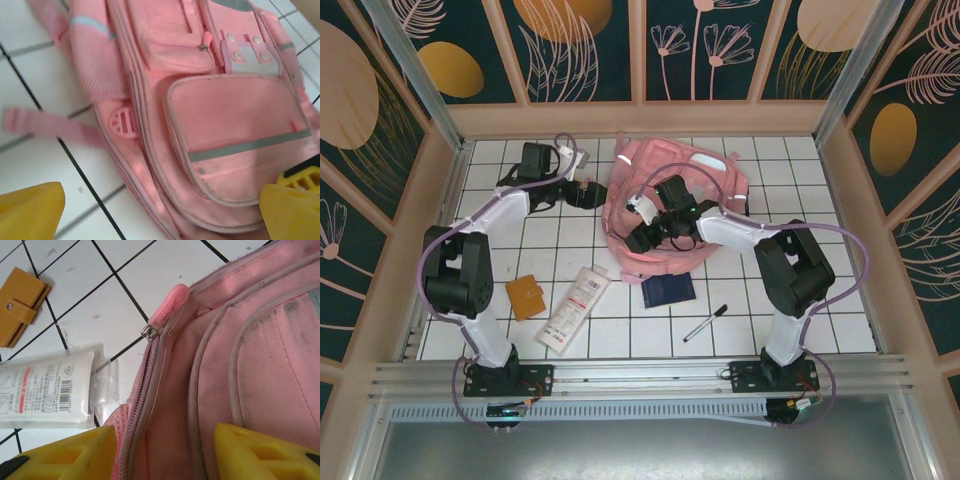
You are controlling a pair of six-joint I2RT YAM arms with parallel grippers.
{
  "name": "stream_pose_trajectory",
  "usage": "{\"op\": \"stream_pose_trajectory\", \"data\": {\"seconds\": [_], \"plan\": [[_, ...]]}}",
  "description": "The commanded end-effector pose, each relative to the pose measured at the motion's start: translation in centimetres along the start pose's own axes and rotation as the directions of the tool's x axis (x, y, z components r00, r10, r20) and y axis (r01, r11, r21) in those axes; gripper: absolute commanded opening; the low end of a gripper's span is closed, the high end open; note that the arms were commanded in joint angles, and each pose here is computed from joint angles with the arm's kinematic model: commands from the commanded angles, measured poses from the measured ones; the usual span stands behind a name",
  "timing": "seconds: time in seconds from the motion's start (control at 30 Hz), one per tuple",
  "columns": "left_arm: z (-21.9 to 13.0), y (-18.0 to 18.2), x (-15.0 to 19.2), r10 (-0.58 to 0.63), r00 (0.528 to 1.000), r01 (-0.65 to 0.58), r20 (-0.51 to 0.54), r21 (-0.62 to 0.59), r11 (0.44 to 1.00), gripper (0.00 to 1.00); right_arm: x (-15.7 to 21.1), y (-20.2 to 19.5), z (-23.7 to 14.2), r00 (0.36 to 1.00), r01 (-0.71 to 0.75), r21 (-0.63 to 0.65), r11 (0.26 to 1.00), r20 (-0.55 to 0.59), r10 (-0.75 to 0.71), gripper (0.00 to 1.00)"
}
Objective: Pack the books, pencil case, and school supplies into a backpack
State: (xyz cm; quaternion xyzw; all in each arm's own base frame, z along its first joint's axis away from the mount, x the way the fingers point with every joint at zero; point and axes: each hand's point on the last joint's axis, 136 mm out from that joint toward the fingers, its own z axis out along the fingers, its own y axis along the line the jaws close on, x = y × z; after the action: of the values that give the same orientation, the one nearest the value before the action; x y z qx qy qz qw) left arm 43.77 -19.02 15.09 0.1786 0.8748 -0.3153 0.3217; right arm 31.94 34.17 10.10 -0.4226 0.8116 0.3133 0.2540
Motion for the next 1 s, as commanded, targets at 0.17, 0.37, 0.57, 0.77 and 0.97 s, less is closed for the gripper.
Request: {"op": "stream_pose_trajectory", "data": {"seconds": [0.17,0.37,0.57,0.77,0.97], "plan": [[0.4,-2.6,4.1,-0.404,0.907,0.393,-0.119,-0.109,0.913,0.84,-0.6,0.8,-0.7,1.0,-0.001,0.028,1.0,0.002,0.001,0.53],[1.2,-1.4,6.1,-0.425,0.894,0.387,-0.142,-0.234,0.892,0.49,-0.5,0.7,-0.3,1.0,0.011,0.043,0.999,0.0,-0.011,0.51],[2.8,-1.8,7.7,-0.453,0.876,0.416,-0.164,-0.216,0.883,0.53,-0.3,0.5,0.2,1.0,0.004,0.049,0.999,-0.005,-0.004,0.51],[3.8,-2.9,7.2,-0.439,0.886,0.409,-0.152,-0.193,0.892,0.47,-0.2,1.0,1.0,1.0,0.022,0.047,0.999,-0.007,-0.022,0.48],[4.5,-2.4,9.1,-0.461,0.866,0.418,-0.194,-0.226,0.88,0.31,0.5,0.8,2.0,0.998,0.058,0.071,0.996,-0.036,-0.055,0.45]]}}
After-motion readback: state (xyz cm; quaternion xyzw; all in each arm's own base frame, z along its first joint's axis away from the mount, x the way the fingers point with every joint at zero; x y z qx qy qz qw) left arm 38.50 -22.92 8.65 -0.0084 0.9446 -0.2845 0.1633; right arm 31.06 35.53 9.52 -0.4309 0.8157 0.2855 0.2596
